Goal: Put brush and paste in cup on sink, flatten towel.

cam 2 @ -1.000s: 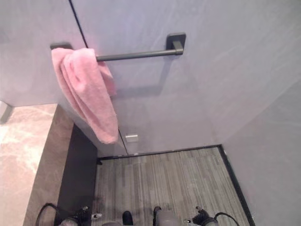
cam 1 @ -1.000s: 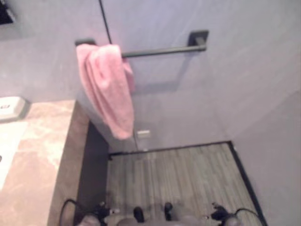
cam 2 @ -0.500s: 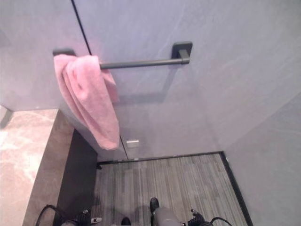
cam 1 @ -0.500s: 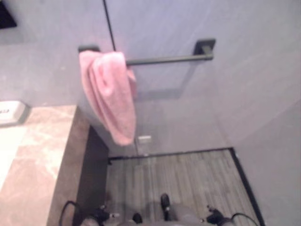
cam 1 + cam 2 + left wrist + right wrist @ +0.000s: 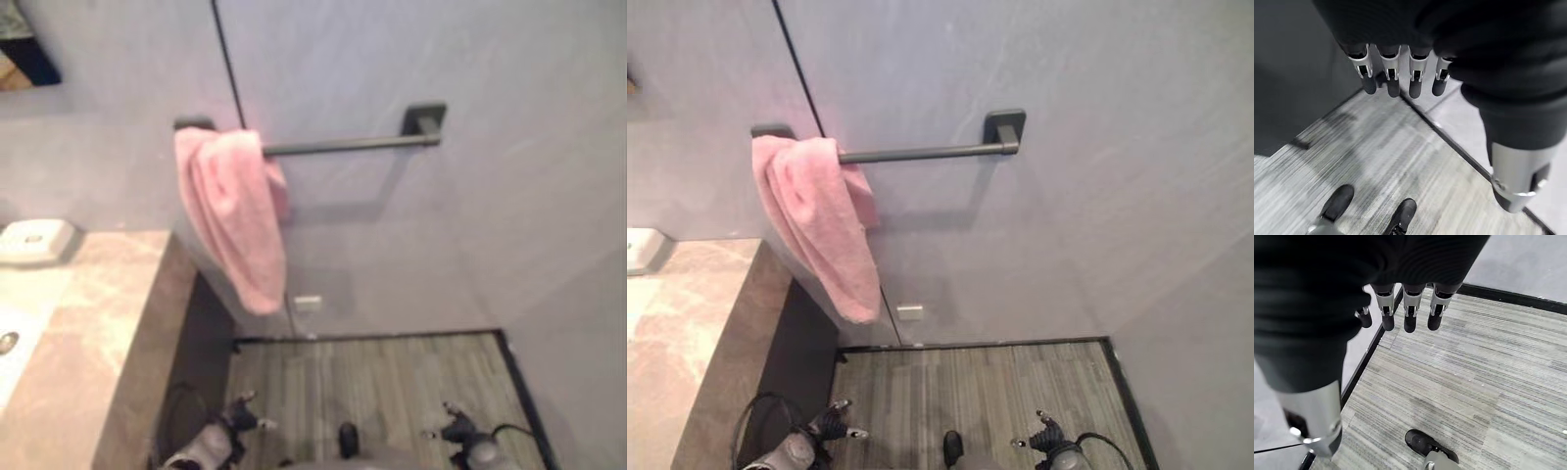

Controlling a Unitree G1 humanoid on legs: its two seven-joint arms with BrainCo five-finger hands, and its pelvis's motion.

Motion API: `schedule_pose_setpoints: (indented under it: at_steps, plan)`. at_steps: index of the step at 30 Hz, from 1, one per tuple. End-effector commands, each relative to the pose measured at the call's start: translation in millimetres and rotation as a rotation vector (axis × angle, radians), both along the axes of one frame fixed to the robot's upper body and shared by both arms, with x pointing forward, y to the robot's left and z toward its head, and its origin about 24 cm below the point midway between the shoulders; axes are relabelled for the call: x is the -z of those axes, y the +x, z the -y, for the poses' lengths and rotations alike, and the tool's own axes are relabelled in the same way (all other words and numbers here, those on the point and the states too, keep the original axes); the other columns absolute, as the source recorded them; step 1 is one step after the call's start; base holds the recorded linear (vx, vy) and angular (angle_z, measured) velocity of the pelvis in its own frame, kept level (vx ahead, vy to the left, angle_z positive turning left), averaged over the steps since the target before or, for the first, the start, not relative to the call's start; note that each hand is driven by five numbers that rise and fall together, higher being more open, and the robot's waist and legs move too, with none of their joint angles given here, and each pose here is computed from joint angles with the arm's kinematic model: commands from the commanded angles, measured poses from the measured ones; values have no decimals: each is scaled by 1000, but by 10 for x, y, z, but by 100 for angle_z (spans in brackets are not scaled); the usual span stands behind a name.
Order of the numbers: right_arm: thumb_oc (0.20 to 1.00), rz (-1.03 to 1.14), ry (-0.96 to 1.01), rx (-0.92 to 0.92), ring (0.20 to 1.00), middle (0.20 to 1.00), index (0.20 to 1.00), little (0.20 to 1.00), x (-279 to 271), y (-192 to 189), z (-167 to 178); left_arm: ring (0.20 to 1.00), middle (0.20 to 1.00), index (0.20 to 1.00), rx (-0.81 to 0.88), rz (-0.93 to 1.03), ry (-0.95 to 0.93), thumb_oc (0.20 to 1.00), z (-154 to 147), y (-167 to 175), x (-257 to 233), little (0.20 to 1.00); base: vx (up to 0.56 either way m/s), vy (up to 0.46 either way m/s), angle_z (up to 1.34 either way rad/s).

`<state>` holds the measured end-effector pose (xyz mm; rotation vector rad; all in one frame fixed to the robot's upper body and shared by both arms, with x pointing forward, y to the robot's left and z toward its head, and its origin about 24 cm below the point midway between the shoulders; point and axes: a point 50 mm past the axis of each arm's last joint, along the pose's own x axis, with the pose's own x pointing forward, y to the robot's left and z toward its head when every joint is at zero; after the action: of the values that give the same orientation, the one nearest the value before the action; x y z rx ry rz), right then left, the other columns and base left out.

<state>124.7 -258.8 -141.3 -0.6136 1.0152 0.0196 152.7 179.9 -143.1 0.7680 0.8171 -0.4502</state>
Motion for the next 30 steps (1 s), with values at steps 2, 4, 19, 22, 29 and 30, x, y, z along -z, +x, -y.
schedule_pose_setpoints:
  at_steps: [2,4,19,22,29,30]
  plan:
    - [1000,30,-28,-49,1000,1000,1000,1000,-14,79,-40,1000,1000,1000,135,153,-22,1000,116,326,-200,1000,0,0,0]
    - [1000,31,-34,-55,1000,1000,1000,1000,-19,106,-44,1000,1000,1000,189,220,-55,1000,230,470,-311,1000,0,0,0]
    - [1000,-15,-14,-93,1000,1000,1000,1000,18,43,-83,1000,1000,1000,406,852,-425,1000,446,1046,-2019,1000,-1,12,-1]
    - [1000,-46,-6,-88,1000,1000,1000,1000,44,-30,-77,1000,1000,1000,376,929,-475,1000,272,993,-2271,1000,-4,18,5]
    - [1000,-95,-3,-92,1000,1000,1000,1000,74,-131,-55,1000,1000,1000,279,1007,-614,1000,-41,857,-2622,1000,-10,33,9]
    - [1000,-97,-3,-95,1000,1000,1000,1000,73,-134,-50,1000,1000,1000,273,1014,-637,1000,-95,830,-2682,1000,-18,45,5]
